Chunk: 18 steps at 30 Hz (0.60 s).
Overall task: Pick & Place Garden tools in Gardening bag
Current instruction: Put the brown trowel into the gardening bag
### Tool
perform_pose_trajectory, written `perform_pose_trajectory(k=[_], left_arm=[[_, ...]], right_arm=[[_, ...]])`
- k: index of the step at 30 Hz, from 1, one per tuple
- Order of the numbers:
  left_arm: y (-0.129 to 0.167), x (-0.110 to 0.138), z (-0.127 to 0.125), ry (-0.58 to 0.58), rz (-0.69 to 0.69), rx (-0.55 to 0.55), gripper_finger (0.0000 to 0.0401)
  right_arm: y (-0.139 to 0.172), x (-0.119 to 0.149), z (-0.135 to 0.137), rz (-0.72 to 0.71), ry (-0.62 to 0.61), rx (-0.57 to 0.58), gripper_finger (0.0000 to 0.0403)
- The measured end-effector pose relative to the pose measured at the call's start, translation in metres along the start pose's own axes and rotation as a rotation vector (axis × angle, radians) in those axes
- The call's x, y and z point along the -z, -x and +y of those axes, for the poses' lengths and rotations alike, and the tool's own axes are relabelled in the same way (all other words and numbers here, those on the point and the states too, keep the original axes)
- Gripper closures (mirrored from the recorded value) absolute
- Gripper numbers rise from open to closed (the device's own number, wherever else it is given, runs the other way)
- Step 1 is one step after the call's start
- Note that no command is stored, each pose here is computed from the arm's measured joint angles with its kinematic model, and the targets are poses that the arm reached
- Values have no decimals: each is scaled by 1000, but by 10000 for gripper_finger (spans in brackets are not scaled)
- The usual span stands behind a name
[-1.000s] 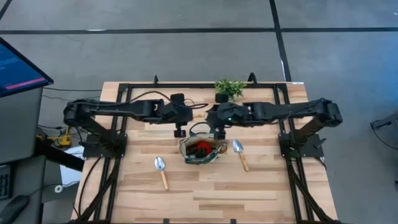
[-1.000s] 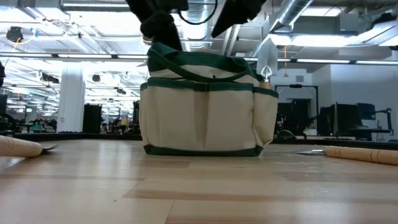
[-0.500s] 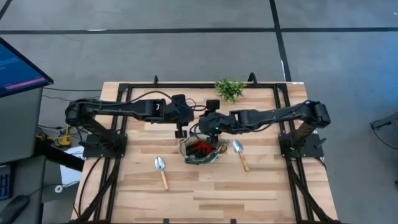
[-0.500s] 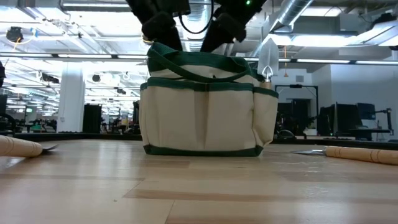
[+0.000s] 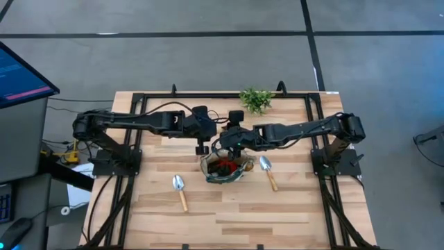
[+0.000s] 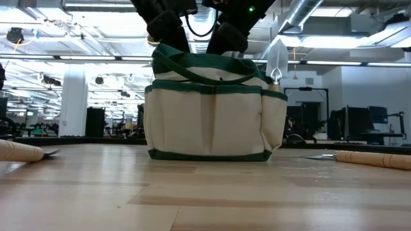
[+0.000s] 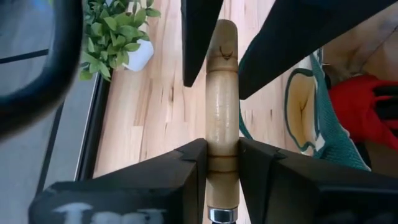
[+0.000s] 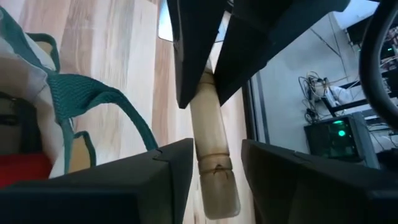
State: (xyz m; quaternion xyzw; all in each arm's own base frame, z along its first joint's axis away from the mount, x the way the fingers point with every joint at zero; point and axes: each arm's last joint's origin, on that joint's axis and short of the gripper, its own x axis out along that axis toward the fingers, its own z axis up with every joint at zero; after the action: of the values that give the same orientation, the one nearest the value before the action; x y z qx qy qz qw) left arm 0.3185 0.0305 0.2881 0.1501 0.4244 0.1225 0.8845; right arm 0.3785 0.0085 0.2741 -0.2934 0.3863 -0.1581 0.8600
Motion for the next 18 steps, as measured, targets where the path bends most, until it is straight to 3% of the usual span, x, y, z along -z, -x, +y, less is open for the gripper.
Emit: perform_pose_trajectory(k=[11,18], left_arm=[[0,-1,0,2,-7,-1,356],[0,-1,0,-2,-12,-2,355]], right_arm=[[-5,4,-6,5,-7,-36,278],[-5,5,-5,11,0,-41,319]])
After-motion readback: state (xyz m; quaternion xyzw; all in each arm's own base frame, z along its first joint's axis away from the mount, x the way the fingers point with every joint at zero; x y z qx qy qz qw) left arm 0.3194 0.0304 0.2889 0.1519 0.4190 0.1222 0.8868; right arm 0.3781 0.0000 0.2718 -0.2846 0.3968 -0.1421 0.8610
